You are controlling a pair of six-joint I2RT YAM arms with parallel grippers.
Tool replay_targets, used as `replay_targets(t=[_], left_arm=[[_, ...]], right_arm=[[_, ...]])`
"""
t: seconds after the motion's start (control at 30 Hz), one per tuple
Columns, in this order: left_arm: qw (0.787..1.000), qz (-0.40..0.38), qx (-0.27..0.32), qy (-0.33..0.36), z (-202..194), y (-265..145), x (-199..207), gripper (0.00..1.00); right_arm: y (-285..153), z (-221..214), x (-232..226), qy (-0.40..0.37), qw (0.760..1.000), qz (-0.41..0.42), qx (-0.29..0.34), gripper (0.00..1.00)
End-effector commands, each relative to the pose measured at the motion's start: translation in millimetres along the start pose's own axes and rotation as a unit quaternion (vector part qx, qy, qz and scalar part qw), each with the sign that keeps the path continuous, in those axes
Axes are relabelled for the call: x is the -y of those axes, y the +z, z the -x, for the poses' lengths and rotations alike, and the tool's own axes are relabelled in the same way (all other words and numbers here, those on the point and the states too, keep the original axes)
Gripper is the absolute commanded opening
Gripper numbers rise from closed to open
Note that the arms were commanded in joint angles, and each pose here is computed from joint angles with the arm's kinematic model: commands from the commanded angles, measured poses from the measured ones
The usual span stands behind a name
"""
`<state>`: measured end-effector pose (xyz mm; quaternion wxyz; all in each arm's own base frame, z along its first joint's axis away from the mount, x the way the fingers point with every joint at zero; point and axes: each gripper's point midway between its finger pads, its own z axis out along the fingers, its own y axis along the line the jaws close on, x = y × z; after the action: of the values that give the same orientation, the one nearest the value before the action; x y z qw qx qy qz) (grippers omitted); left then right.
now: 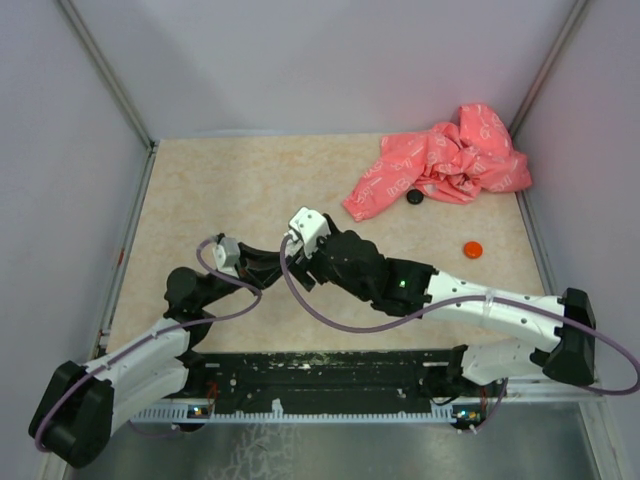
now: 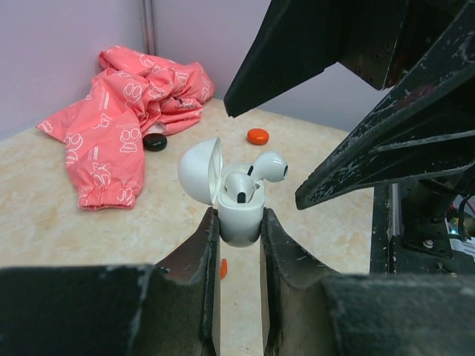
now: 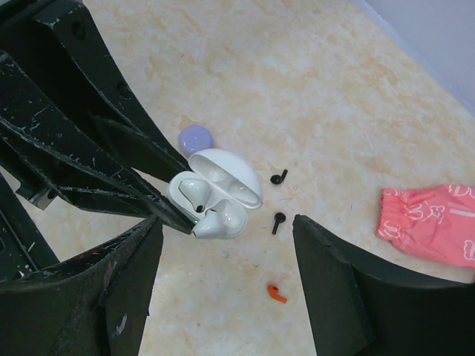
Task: Insert the wireless bluetooth earbuds into the charging case
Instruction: Place the earbud in the charging case.
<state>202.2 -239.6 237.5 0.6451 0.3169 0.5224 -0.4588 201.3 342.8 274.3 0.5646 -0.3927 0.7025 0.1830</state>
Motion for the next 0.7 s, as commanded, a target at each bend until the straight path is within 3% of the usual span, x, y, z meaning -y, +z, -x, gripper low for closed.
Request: replay_targets(t=[0.0,0.67], left_arm=[[1.0,-0.007,0.01,0.01,6.5,1.3,2.1,0.01],[0.999,-0.034,0.026,0.019,13.9,0.4,12.7,0.01]], right_arm=[[0.5,27.3,9.5,0.044,0.998,-0.022,0.033,0.71],[-18.6,-15.3,54.8,0.032,0.997,-0.072,-0.002,0.71]])
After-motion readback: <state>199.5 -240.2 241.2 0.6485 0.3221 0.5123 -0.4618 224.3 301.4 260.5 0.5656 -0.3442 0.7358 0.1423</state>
